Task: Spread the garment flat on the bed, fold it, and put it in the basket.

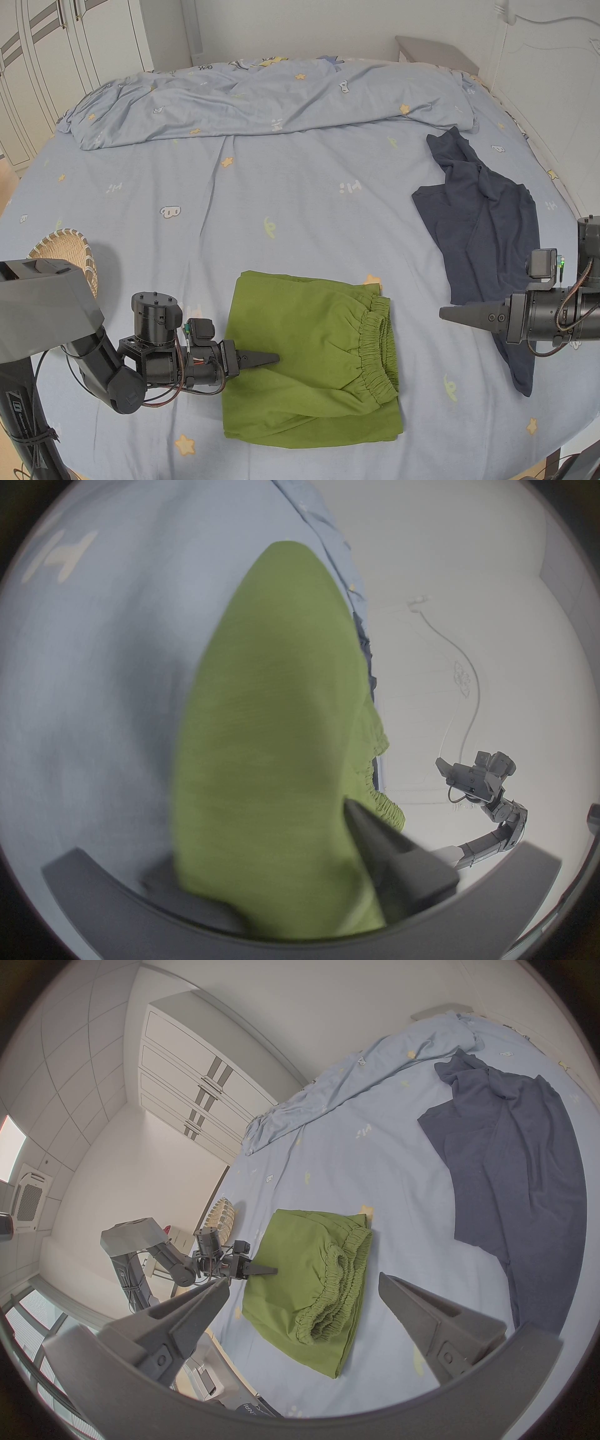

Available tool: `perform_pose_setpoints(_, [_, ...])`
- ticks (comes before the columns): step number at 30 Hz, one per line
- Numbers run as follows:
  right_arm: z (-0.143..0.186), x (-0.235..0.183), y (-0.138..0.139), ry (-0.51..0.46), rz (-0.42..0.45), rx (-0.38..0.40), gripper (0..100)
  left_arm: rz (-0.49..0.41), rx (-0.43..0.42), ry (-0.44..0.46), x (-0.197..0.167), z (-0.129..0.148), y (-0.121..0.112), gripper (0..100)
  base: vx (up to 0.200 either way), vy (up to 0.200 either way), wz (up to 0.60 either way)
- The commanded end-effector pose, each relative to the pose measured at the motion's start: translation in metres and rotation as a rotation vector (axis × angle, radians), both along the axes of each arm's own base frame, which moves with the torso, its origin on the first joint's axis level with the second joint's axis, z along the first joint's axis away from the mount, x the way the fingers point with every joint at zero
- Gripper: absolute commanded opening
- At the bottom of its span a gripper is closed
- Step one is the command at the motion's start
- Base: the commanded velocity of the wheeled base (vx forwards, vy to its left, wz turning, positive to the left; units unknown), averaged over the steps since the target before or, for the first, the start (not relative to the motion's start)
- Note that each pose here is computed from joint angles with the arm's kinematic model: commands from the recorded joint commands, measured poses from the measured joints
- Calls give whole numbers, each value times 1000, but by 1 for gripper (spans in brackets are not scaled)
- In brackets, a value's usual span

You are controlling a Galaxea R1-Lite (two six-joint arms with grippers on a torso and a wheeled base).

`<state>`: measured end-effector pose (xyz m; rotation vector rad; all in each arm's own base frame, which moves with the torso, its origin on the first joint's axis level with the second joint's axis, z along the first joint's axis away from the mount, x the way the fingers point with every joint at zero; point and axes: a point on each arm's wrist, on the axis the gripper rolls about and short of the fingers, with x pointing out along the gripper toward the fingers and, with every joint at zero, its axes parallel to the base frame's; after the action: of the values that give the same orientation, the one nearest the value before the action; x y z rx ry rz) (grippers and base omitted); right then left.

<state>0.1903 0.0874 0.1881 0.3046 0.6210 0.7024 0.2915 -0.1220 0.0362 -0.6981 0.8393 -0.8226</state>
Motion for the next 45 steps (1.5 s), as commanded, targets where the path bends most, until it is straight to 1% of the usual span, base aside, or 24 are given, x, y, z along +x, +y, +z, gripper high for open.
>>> perform_pose_setpoints(1, [0, 0, 0, 1, 1, 0, 100, 4, -21, -55, -4, 20, 4, 0, 0, 0, 0])
perform_pose_setpoints(6, [0, 0, 0, 1, 3, 1, 100, 10, -31, -81, -14, 51, 11, 0, 0, 0, 0])
perform_pose_setpoints(7, [0, 0, 0, 1, 3, 1, 100, 10, -31, -81, -14, 51, 11, 0, 0, 0, 0])
perform_pose_setpoints(9, [0, 0, 1, -1, 3, 1, 100, 31, -49, -109, -18, 93, 25, 0, 0, 0, 0])
perform_pose_setpoints(10, [0, 0, 1, -1, 3, 1, 100, 31, -49, -109, -18, 93, 25, 0, 0, 0, 0])
perform_pose_setpoints(11, [0, 0, 1, -1, 3, 1, 100, 54, -52, -111, -19, 120, 36, 0, 0, 0, 0])
perform_pose_setpoints(12, [0, 0, 1, -1, 3, 1, 100, 72, -49, -107, -19, 134, 43, 0, 0, 0, 0])
perform_pose_setpoints(13, [0, 0, 1, -1, 3, 1, 100, 74, -48, -109, -19, 136, 44, 0, 0, 0, 0])
perform_pose_setpoints(14, [0, 0, 1, -1, 3, 1, 100, 108, -29, -86, -19, 154, 56, 0, 0, 0, 0])
perform_pose_setpoints(15, [0, 0, 1, -1, 3, 1, 100, 118, -13, -79, -19, 160, 60, 0, 0, 0, 0])
perform_pose_setpoints(16, [0, 0, 1, -1, 3, 1, 100, 118, -13, -79, -19, 160, 60, 0, 0, 0, 0])
perform_pose_setpoints(17, [0, 0, 1, 1, 4, 1, 100, 126, 38, -80, -18, 166, 70, 0, 0, 0, 0])
perform_pose_setpoints(18, [0, 0, 1, 1, 5, 0, 100, 126, 60, -83, -18, 168, 74, 0, 0, 0, 0])
perform_pose_setpoints(19, [0, 0, 1, 1, 5, 0, 100, 126, 60, -83, -18, 168, 74, 0, 0, 0, 0])
perform_pose_setpoints(20, [0, 0, 1, 2, 5, -1, 100, 121, 94, -83, -18, 170, 79, 0, 0, 0, 0])
perform_pose_setpoints(22, [0, 0, 1, 2, 5, -1, 100, 116, 106, -81, -18, 172, 79, 0, 0, 0, 0])
perform_pose_setpoints(27, [0, 0, 1, 2, 5, -1, 100, 107, 108, -83, -18, 174, 77, 0, 0, 0, 0])
perform_pose_setpoints(31, [-1, 0, 1, 3, 5, -1, 100, 102, 108, -73, -21, 179, 76, 0, 0, 200, 0])
perform_pose_setpoints(33, [0, 0, 1, 2, 3, -1, 100, 98, 110, -68, -28, 191, 76, 0, 0, 200, 0])
perform_pose_setpoints(36, [-1, 1, 1, 5, 5, -2, 100, 89, 126, -60, -33, 197, 77, 0, 0, 200, 0])
perform_pose_setpoints(40, [-1, 0, 1, 3, 5, -1, 100, 75, 140, -59, -35, 197, 76, 0, 0, 200, 0])
perform_pose_setpoints(45, [-2, 1, 1, 8, 3, -3, 100, 31, 159, -53, -40, 194, 60, 0, 0, 200, 0])
